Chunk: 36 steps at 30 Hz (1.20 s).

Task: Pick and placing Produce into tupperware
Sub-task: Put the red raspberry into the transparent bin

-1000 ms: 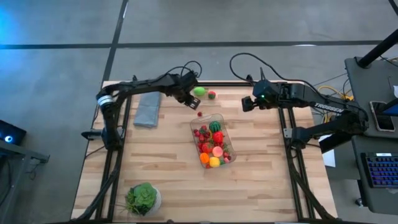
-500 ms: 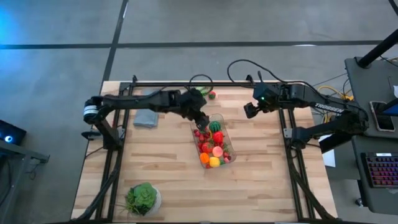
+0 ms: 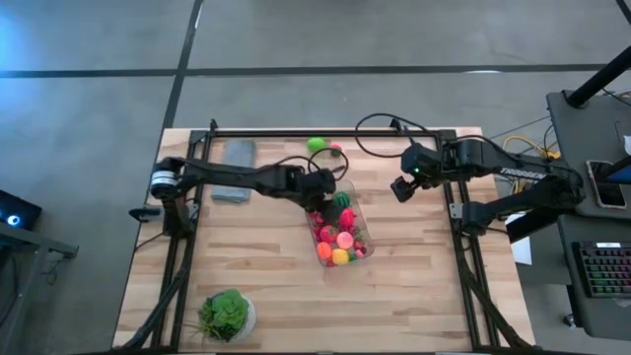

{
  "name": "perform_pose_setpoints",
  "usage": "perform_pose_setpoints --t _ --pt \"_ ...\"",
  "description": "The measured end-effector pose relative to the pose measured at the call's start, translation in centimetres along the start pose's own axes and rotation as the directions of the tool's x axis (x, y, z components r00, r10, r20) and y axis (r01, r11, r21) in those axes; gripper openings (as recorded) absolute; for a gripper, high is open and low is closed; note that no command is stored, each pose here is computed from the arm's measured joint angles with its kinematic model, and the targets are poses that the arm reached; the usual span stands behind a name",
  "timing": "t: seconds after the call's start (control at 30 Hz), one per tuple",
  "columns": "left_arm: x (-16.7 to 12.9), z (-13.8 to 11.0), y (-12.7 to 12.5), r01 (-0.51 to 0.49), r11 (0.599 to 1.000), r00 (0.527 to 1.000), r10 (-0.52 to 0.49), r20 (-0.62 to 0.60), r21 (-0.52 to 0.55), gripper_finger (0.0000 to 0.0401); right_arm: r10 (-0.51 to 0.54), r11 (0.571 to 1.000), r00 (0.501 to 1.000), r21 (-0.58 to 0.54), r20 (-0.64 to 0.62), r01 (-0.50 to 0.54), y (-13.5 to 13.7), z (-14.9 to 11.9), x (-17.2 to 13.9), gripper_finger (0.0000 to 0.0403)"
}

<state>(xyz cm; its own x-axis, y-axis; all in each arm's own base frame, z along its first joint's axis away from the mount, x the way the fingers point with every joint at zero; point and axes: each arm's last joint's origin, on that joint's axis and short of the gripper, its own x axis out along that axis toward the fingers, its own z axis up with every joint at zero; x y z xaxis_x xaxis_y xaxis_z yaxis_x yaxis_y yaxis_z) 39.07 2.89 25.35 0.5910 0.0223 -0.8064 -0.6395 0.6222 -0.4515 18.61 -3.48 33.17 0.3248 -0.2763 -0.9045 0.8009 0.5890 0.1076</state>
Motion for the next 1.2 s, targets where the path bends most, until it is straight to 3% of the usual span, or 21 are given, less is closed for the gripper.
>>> perform_pose_setpoints --t 0.2,0.33,0.6,0.93,1.2 --pt "-2.7 0.2 -0.3 0.025 1.000 0.999 -0.025 0.024 -0.005 0.0228 0.001 0.999 1.000 -0.041 -0.009 -0.001 0.2 -0.4 0.0 0.0325" --pt "-5.9 0.5 0.0 0.025 0.987 0.998 -0.035 0.057 0.159 0.0230 0.007 0.997 1.000 -0.077 -0.001 -0.007 0.3 -0.3 0.1 0.0325" --pt "-9.1 0.9 2.1 -0.114 0.966 0.990 0.091 0.108 0.231 0.0231 0.057 0.994 0.995 -0.092 0.077 -0.050 0.6 1.1 0.7 0.0325" --pt "-7.8 5.6 9.4 -0.239 0.920 0.971 0.222 0.089 0.310 0.0231 0.121 0.976 0.940 0.133 0.320 -0.171 0.3 5.8 2.4 0.0325" --pt "-5.6 8.1 12.9 -0.193 0.835 0.981 0.184 0.068 0.515 0.0231 0.093 0.969 0.963 0.199 0.254 -0.147 0.4 8.2 5.7 0.0325"
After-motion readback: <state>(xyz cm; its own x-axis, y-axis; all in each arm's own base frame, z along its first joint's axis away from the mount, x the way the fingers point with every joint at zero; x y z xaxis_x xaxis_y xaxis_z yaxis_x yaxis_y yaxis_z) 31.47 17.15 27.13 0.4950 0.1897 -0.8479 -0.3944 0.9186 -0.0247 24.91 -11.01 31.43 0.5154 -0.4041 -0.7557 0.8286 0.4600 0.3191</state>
